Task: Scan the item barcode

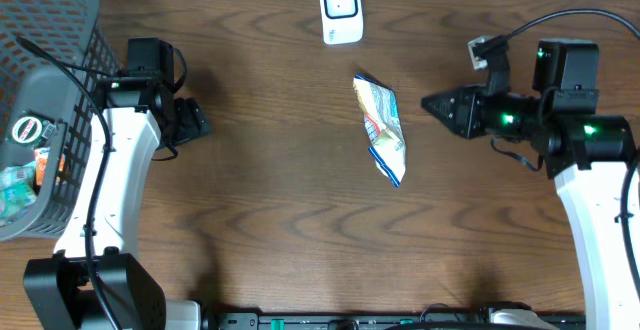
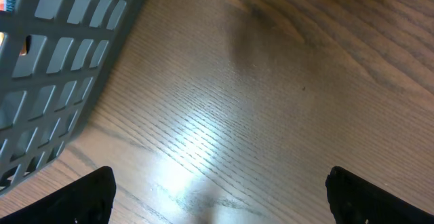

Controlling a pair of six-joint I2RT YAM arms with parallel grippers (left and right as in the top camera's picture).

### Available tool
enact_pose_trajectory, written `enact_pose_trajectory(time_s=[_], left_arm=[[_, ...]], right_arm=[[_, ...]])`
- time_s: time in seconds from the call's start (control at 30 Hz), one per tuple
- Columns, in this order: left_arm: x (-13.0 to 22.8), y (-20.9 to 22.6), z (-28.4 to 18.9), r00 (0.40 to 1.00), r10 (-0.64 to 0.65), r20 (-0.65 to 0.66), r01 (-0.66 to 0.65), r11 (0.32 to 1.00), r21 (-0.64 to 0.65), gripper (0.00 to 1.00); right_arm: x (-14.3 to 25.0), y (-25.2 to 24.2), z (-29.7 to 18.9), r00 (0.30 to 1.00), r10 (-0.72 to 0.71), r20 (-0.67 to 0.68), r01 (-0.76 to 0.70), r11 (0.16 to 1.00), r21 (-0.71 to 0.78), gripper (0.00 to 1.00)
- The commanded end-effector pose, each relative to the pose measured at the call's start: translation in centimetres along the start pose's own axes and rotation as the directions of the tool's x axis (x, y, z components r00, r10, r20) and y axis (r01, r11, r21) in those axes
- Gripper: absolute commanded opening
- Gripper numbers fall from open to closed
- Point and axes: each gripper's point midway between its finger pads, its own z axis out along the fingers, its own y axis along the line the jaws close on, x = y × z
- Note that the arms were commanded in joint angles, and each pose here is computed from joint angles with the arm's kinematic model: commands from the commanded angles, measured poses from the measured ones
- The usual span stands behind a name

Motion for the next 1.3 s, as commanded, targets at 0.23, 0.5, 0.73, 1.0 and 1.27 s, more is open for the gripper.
enact_pose_trajectory(time_s=[0.23,0.5,0.73,1.0,1.27], left_arm=[[-0.2,0.2,-0.3,1.0,-0.016,0.012,0.016,1.0,-0.004,0.97],[-0.2,0.2,-0.3,1.0,-0.016,0.012,0.016,1.0,-0.004,0.98],[-0.2,0.2,-0.3,1.0,-0.016,0.012,0.016,1.0,-0.004,0.98],[-0.2,0.2,-0.3,1.0,-0.016,0.012,0.016,1.0,-0.004,0.98],[-0.2,0.2,-0.3,1.0,-0.016,0.012,0.016,1.0,-0.004,0.98]], right_arm=[[-1.3,-5.8,4.5,0.985,0.166,-0.048,-0.152,0.964,0.218,0.01],[-0.2,-10.4,8.7,0.95,0.231,-0.207,-0.148,0.924,0.352,0.01],[3.9,-11.0,12.6,0.887,0.254,-0.386,-0.138,0.943,0.304,0.01],[9.5,-10.2,17.4,0.79,0.254,-0.558,-0.096,0.95,0.296,0.01],[14.3,-10.3,21.1,0.721,0.288,-0.63,-0.023,0.918,0.395,0.01]])
